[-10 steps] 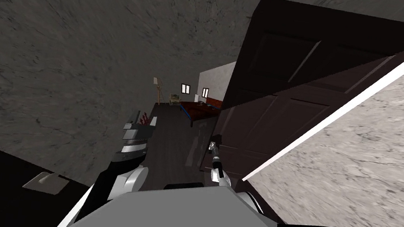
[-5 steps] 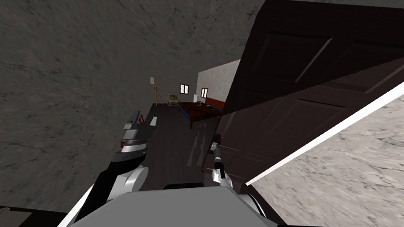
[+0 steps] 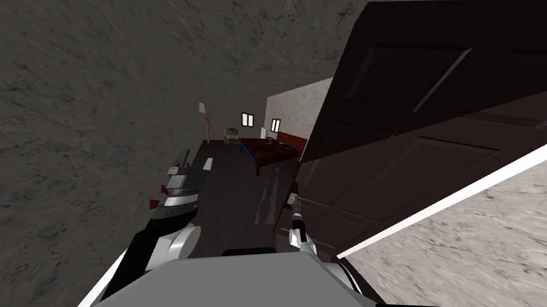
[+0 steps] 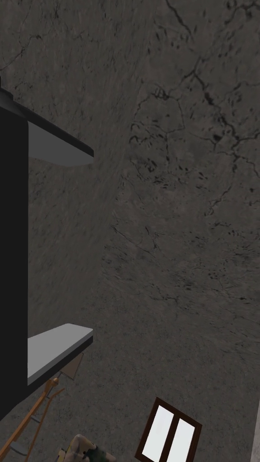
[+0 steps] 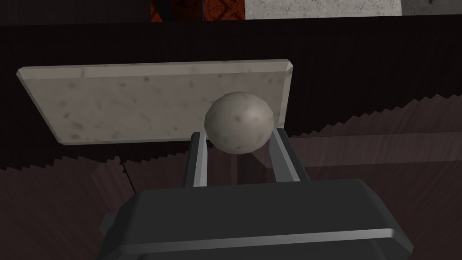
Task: Push the door open
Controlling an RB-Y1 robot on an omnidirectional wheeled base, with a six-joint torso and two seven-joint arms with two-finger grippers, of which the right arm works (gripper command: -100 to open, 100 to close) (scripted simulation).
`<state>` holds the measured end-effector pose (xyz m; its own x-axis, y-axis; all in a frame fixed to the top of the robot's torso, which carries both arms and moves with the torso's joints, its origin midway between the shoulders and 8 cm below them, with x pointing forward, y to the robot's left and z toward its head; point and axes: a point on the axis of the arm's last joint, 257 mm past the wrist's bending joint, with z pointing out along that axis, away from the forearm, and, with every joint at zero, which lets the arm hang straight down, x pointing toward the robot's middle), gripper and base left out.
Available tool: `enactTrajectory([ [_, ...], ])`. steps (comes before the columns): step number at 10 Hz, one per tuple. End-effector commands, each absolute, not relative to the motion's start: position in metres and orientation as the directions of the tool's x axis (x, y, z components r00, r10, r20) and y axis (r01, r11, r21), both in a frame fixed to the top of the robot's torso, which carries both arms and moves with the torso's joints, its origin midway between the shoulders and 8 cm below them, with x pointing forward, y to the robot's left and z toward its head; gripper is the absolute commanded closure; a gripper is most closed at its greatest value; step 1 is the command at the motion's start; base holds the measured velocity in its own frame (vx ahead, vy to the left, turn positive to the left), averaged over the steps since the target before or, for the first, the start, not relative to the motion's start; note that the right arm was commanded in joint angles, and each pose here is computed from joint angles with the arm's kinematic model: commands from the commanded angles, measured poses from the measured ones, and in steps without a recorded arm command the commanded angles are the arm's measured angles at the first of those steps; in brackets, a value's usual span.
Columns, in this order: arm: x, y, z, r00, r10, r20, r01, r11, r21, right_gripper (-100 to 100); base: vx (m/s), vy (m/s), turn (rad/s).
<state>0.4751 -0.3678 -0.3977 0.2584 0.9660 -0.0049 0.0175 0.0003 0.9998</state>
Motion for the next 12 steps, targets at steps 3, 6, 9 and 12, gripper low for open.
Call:
enactTrajectory([
  [3, 0.470, -0.390, -0.393, 0.313, 0.950, -0.002, 0.004, 0.001, 1.000, 100, 0.206, 0.048, -0.050],
  [6, 0.464, -0.408, -0.392, 0.356, 0.934, -0.001, 0.001, 0.000, 1.000, 100, 0.198, 0.049, -0.049],
  [9, 0.460, -0.419, -0.391, 0.382, 0.924, 0.000, 0.000, 0.000, 1.000, 100, 0.157, 0.031, -0.033],
  [12, 0.451, -0.437, -0.394, 0.417, 0.909, -0.004, 0.006, 0.002, 1.000, 100, 0.141, 0.009, -0.045],
])
